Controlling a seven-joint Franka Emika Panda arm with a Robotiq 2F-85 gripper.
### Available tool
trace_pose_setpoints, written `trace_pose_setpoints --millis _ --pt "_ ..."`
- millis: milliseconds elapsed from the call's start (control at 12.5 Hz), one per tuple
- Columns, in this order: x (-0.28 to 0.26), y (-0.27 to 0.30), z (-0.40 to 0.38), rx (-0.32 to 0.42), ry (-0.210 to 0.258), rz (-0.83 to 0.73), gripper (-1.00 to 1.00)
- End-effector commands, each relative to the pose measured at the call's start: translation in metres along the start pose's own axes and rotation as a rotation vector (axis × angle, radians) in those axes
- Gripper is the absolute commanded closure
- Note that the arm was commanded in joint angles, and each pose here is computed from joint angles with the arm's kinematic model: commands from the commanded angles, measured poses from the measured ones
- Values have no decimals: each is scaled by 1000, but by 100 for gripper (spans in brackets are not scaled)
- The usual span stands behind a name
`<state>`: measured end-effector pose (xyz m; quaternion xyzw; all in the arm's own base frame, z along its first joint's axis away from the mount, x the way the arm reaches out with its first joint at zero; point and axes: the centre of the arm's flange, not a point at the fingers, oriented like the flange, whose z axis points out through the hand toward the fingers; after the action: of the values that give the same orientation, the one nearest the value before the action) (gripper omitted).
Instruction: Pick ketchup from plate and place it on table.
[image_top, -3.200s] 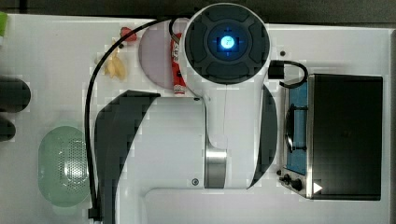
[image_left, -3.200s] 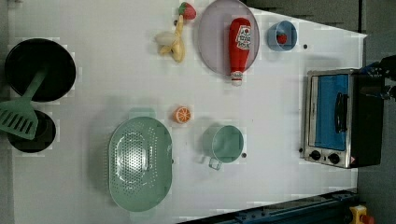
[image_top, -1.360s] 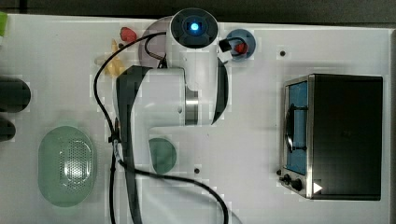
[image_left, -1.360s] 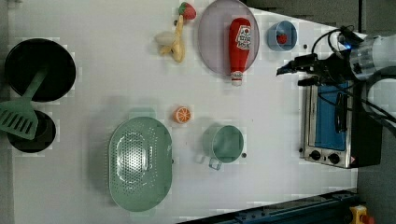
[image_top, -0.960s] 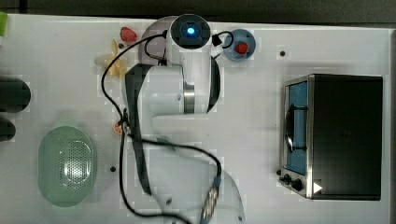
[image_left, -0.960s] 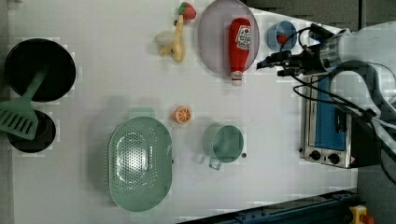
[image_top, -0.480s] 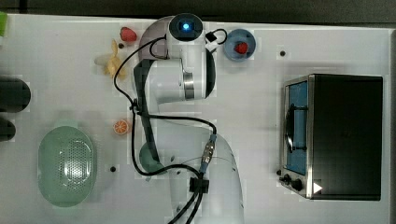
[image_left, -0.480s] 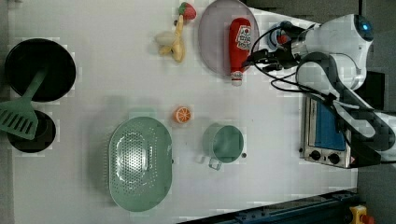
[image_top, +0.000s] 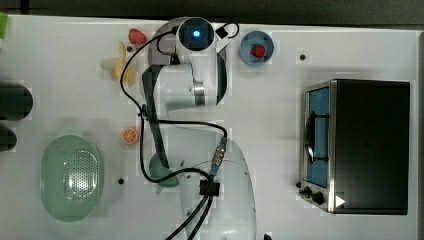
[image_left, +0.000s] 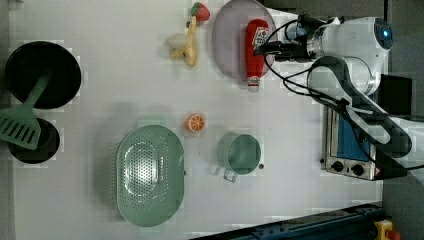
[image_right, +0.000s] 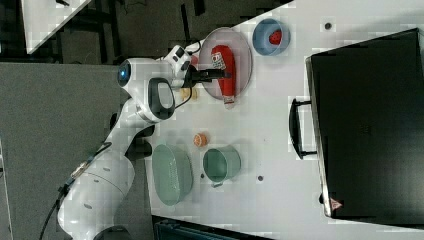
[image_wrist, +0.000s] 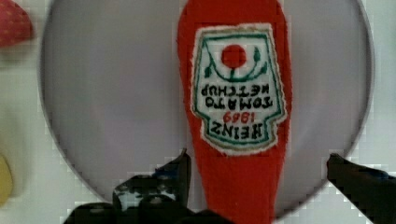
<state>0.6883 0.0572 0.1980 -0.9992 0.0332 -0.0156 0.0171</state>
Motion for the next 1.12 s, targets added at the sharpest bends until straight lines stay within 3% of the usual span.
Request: trace_pose_setpoints --millis 80,320,560,960,1120 --pt "2 -8 23 16 26 -40 -100" --pt "2 -7 34 19 36 -38 -92" --pt "3 -7 35 20 40 -37 -20" --pt "20 -9 -7 27 98 1 -16" --pt "25 -5 -47 18 99 51 -16"
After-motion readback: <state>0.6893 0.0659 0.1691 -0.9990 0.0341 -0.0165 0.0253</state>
